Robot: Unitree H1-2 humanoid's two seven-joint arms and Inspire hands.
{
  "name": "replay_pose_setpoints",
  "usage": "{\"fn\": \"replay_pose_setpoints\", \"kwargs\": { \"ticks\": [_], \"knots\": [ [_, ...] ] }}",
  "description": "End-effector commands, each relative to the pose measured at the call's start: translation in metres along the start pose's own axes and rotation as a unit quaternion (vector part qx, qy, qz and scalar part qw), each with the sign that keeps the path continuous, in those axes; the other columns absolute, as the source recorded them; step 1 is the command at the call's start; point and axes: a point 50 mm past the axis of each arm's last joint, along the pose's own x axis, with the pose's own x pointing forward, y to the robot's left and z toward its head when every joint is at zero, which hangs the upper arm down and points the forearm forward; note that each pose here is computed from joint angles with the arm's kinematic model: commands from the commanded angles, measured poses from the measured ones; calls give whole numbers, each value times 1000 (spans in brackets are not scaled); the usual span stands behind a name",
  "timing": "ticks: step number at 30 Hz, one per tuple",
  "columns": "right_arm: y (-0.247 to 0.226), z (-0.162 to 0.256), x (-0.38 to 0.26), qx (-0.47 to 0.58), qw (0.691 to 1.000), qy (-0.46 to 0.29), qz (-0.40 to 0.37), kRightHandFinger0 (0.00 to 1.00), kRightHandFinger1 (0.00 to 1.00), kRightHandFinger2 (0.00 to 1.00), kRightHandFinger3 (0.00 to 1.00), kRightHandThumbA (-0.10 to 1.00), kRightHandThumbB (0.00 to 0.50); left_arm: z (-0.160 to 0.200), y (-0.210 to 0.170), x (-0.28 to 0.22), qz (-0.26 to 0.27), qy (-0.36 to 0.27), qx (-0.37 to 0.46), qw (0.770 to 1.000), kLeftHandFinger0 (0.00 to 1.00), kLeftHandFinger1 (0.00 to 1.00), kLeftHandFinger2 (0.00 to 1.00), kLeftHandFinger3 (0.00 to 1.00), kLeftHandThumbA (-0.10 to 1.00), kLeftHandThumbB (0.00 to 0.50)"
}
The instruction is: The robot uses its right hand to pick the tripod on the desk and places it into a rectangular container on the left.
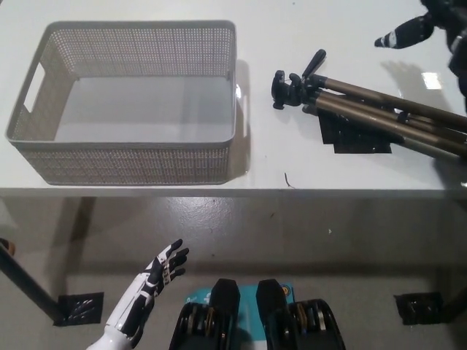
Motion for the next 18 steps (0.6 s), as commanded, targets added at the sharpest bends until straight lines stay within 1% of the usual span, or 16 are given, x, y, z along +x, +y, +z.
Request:
{"fn": "replay_pose_setpoints", "kwargs": {
  "ticks": [1,3,5,6,7,8,9,10,11,12,13,14,15,16,18],
  "knots": [
    [-54,54,42,-31,998,63,1,1000,1000,1000,1000,1000,496,9,10,-1,3,-19,22,1000,1000,1000,1000,1000,1000,369],
    [-43,61,48,-8,997,71,31,1000,1000,1000,1000,1000,476,6,10,-6,4,-16,27,999,1000,1000,1000,1000,1000,371],
    [-38,65,52,12,996,78,49,1000,1000,1000,1000,1000,474,5,9,-8,4,-13,26,1000,1000,1000,1000,1000,1000,371],
    [-34,67,55,22,994,81,66,1000,1000,1000,1000,1000,499,4,9,-8,7,-13,24,1000,1000,1000,1000,1000,1000,371],
    [-31,71,58,33,992,92,82,1000,1000,1000,1000,1000,498,4,9,-8,6,-12,24,1000,1000,1000,1000,1000,1000,370],
    [-29,73,59,42,990,88,102,1000,1000,1000,1000,1000,471,4,9,-8,6,-12,25,1000,1000,1000,1000,1000,1000,369],
    [-27,77,60,56,985,77,144,1000,1000,1000,1000,1000,417,4,9,-9,6,-9,24,1000,1000,1000,1000,1000,1000,369],
    [-26,79,61,58,983,72,157,1000,1000,1000,1000,1000,395,4,9,-9,7,-8,25,1000,1000,1000,1000,1000,1000,371],
    [-26,80,61,60,981,68,172,1000,1000,1000,1000,1000,389,4,9,-9,8,-7,26,1000,1000,1000,1000,1000,1000,372],
    [-26,81,61,73,977,58,193,1000,1000,1000,1000,1000,369,3,8,-9,8,-8,27,1000,1000,1000,1000,1000,1000,378],
    [-26,80,61,82,976,52,197,1000,1000,1000,1000,1000,365,4,8,-9,7,-8,28,1000,1000,1000,1000,1000,1000,381],
    [-26,80,61,79,976,51,196,1000,1000,1000,1000,1000,380,4,8,-8,6,-9,32,999,1000,1000,1000,1000,1000,378],
    [-27,83,61,73,977,37,196,1000,1000,1000,1000,1000,360,5,9,-7,6,-9,32,999,1000,1000,1000,1000,1000,376],
    [-26,84,61,76,977,37,198,1000,1000,1000,1000,1000,370,4,10,-8,7,-8,30,999,1000,1000,1000,1000,1000,372],
    [-23,85,61,71,976,30,205,1000,1000,1000,1000,1000,364,4,10,-10,7,-8,32,999,1000,1000,1000,1000,1000,362]
  ]
}}
